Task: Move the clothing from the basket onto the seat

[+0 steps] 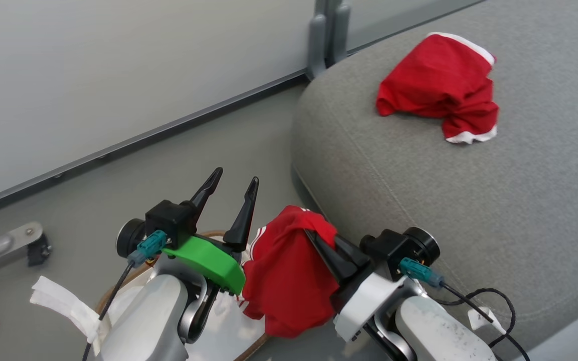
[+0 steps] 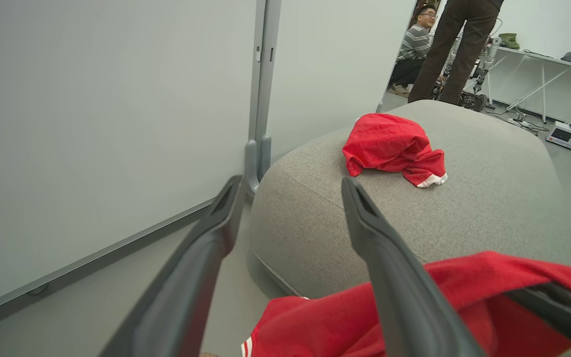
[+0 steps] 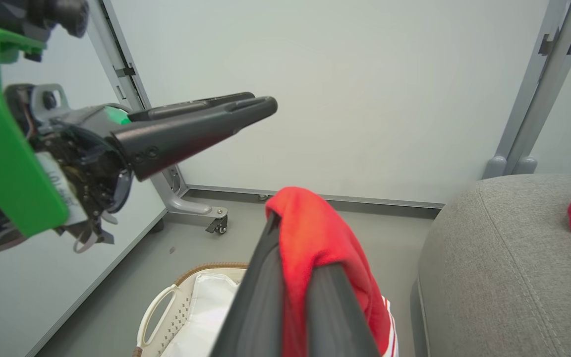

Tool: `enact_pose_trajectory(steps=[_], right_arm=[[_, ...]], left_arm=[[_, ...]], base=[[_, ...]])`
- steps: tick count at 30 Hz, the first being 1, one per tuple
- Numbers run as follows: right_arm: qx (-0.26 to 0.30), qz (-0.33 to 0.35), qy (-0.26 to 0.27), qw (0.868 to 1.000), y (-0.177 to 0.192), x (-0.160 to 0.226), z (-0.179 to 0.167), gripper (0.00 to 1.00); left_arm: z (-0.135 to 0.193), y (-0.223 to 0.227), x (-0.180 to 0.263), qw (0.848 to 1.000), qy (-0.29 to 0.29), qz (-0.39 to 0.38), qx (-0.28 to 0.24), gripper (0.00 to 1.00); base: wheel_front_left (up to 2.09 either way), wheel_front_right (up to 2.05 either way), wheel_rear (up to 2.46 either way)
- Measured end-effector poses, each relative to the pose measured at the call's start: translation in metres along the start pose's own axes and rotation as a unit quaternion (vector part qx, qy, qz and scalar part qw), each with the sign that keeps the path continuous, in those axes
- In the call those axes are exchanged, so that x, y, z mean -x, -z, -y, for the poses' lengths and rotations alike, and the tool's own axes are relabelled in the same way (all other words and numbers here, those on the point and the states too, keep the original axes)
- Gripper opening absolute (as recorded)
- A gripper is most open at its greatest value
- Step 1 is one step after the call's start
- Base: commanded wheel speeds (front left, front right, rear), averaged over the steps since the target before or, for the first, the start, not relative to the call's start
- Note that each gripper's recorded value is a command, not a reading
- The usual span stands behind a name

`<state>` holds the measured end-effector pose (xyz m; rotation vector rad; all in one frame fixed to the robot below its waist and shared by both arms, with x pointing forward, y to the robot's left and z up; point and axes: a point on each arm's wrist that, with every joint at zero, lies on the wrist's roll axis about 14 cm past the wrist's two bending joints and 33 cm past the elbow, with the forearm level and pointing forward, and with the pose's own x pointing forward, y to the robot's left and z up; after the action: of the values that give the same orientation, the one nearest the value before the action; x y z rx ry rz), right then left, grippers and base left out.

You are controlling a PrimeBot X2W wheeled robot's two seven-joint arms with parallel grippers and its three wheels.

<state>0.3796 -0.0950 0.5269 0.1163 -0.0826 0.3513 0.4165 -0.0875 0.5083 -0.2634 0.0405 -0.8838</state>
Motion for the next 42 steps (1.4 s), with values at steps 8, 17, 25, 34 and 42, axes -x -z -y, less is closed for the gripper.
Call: enact_pose_trajectory(steps=[8,17,25,34,42], right_arm=[[0.047,0.04,0.127,0.99,-0.035,0.039,0.074,0.0],[0.255,0.106,0.157,0.948,-0.145,0.03,0.155,0.0],[0.425,0.156,0.175,0.874,-0.272,-0.001,0.203,0.0],[0.436,0.078,0.218,0.87,-0.252,-0.049,0.269,0.0],[0.306,-0.066,0.267,0.911,-0.084,-0.048,0.326,0.0]], left_arm=[[0.057,0.024,-0.038,0.995,0.1,-0.025,0.012,1.0],[0.041,0.051,-0.047,0.992,0.113,-0.049,0.023,1.0],[0.013,0.073,-0.048,0.992,0.103,-0.061,0.031,1.0],[-0.018,0.086,-0.052,0.993,0.096,-0.059,0.039,1.0],[-0.048,0.11,-0.05,0.993,0.079,-0.071,0.053,1.0]], base=[[0.0,0.0,0.0],[0.0,0.0,0.0],[0.0,0.0,0.0],[0.0,0.0,0.0],[0.0,0.0,0.0]])
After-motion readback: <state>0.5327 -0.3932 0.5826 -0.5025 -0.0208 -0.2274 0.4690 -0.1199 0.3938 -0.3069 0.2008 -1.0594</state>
